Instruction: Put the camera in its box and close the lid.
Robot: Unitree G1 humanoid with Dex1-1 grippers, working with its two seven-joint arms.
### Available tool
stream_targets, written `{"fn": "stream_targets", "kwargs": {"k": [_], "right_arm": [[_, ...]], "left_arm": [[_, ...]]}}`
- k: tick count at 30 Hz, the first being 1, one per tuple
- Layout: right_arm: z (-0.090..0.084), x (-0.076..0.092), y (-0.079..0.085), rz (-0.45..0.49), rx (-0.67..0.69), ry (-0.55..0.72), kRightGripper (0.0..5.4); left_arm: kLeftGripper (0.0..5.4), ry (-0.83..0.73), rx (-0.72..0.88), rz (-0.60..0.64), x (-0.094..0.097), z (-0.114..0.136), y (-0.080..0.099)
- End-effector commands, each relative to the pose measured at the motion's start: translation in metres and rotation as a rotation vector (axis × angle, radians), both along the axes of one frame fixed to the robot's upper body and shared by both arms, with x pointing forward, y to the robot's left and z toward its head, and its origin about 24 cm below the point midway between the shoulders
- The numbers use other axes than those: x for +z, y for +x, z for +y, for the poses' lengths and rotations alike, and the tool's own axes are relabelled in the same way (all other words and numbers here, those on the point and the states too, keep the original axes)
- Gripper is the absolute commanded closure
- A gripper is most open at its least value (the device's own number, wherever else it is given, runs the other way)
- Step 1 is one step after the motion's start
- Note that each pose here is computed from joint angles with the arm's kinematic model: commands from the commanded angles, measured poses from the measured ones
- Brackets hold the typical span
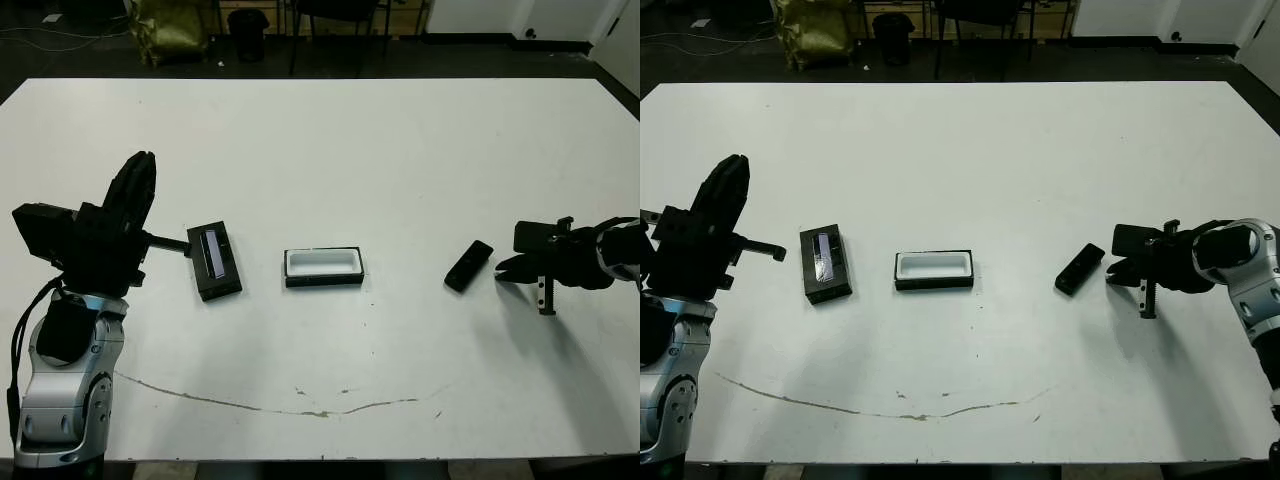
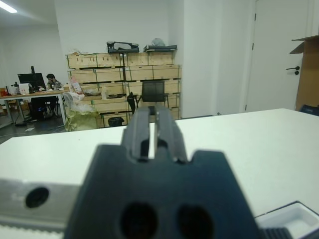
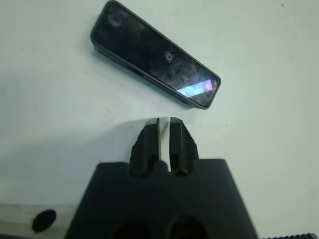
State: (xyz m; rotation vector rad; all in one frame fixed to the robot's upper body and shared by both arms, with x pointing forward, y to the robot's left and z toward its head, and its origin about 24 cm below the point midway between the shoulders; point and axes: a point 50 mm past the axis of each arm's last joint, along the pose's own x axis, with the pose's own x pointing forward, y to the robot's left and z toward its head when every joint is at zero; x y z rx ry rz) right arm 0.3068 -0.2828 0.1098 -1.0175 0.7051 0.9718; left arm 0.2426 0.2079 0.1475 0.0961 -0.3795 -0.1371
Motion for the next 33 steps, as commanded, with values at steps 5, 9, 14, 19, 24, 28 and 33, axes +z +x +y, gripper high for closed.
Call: {"fn": "stream_targets", "kwargs": {"k": [5, 9, 14, 19, 24, 28, 33], "right_arm": [[0.000, -0.005, 0.002, 0.003, 0.003, -0.009, 5.37], [0.000, -0.006, 0.004, 0.006, -0.010, -0.013, 5.37], [-0.001, -0.008, 0.006, 0.003, -0.021, -0.019, 5.37], [0.001, -0.011, 0.007, 0.005, -0.020, -0.016, 5.37], [0.004, -0.015, 0.009, 0.009, -0.023, -0.020, 5.37], [0.007, -0.017, 0.011, 0.012, -0.022, -0.038, 5.37], [0.011, -0.020, 0.013, 0.021, -0.007, -0.028, 5.37]], "left_arm": [[5.40, -0.008, 0.004, 0.037, -0.006, 0.001, -0.001], [5.40, -0.005, 0.005, 0.038, -0.006, 0.002, -0.002], [5.40, -0.010, 0.006, 0.044, -0.006, 0.002, -0.002], [5.40, -0.012, 0.001, 0.045, -0.006, 0.001, -0.002], [5.40, -0.001, 0.005, 0.045, -0.006, 0.000, -0.003], [5.40, -0.007, 0.003, 0.042, -0.007, 0.001, -0.003], [5.40, -0.014, -0.004, 0.048, -0.007, 0.000, -0.004]]}}
